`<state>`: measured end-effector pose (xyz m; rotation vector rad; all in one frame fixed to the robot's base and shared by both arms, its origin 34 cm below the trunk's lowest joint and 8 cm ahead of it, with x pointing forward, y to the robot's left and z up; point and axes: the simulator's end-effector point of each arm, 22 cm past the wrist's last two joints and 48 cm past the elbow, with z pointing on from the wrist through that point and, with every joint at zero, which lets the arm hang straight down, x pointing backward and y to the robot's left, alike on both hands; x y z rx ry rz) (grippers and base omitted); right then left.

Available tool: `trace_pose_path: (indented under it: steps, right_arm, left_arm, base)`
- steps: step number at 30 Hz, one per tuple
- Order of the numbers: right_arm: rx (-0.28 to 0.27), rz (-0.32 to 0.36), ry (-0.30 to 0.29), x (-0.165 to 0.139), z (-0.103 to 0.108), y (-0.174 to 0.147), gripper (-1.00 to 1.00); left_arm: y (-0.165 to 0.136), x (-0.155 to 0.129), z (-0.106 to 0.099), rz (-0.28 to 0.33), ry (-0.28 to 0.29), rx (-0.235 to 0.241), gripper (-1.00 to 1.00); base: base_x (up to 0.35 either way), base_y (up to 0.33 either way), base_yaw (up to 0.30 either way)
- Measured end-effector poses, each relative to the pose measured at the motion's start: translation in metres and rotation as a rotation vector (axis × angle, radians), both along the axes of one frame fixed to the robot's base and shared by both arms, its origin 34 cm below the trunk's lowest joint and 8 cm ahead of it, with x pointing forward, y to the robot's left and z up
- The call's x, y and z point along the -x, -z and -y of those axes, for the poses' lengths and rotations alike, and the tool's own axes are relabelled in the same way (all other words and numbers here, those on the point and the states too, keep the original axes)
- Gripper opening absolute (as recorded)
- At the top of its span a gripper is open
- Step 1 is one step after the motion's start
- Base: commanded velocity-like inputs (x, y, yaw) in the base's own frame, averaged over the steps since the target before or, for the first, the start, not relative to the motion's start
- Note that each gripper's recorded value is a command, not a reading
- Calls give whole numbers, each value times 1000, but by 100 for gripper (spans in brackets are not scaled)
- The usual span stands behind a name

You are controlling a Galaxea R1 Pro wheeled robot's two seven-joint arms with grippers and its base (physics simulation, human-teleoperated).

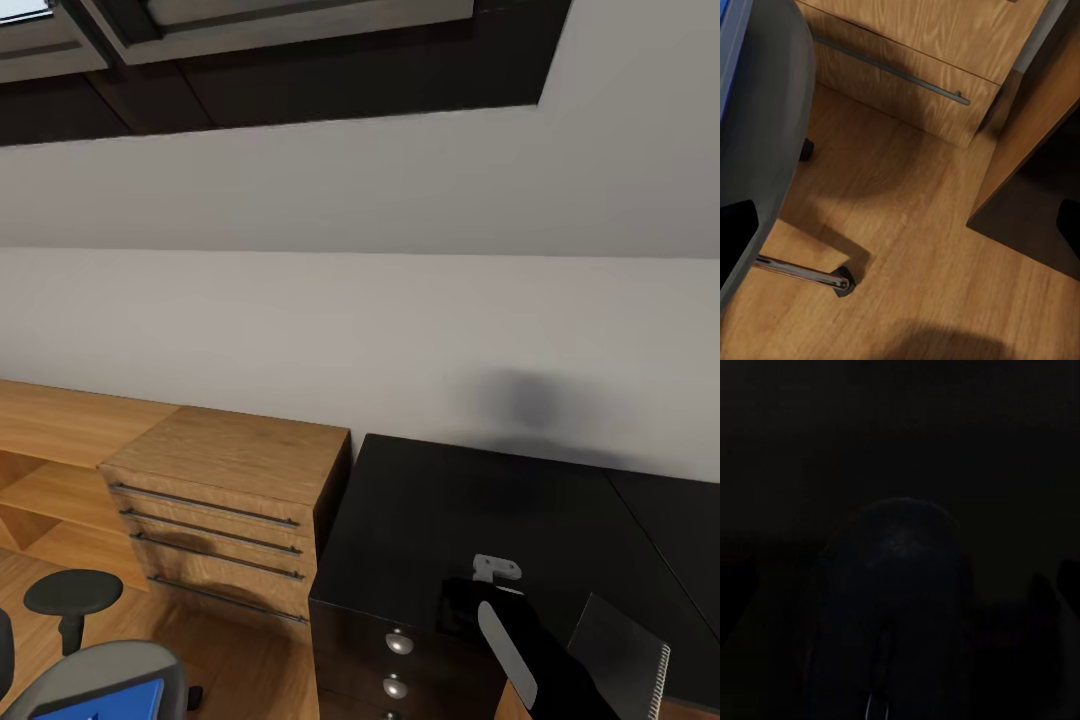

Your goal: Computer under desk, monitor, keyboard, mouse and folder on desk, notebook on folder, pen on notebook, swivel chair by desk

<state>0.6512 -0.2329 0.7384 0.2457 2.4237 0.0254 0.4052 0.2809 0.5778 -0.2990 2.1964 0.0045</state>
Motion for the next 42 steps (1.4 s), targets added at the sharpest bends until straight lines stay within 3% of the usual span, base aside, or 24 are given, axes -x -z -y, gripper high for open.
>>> trace_pose_path:
  steps: [27, 28, 42]
  right_arm:
    - [15, 11, -6, -3, 1, 6, 100]
    - [15, 11, -6, -3, 1, 6, -100]
    - [10, 14, -7, -4, 0, 5, -100]
  left_arm:
    - [10, -1, -2, 2, -2, -2, 100]
    - [10, -1, -2, 2, -2, -2, 100]
    - [10, -1, -2, 2, -2, -2, 100]
  base:
    - [0, 0, 0]
    - [0, 0, 0]
    - [0, 0, 0]
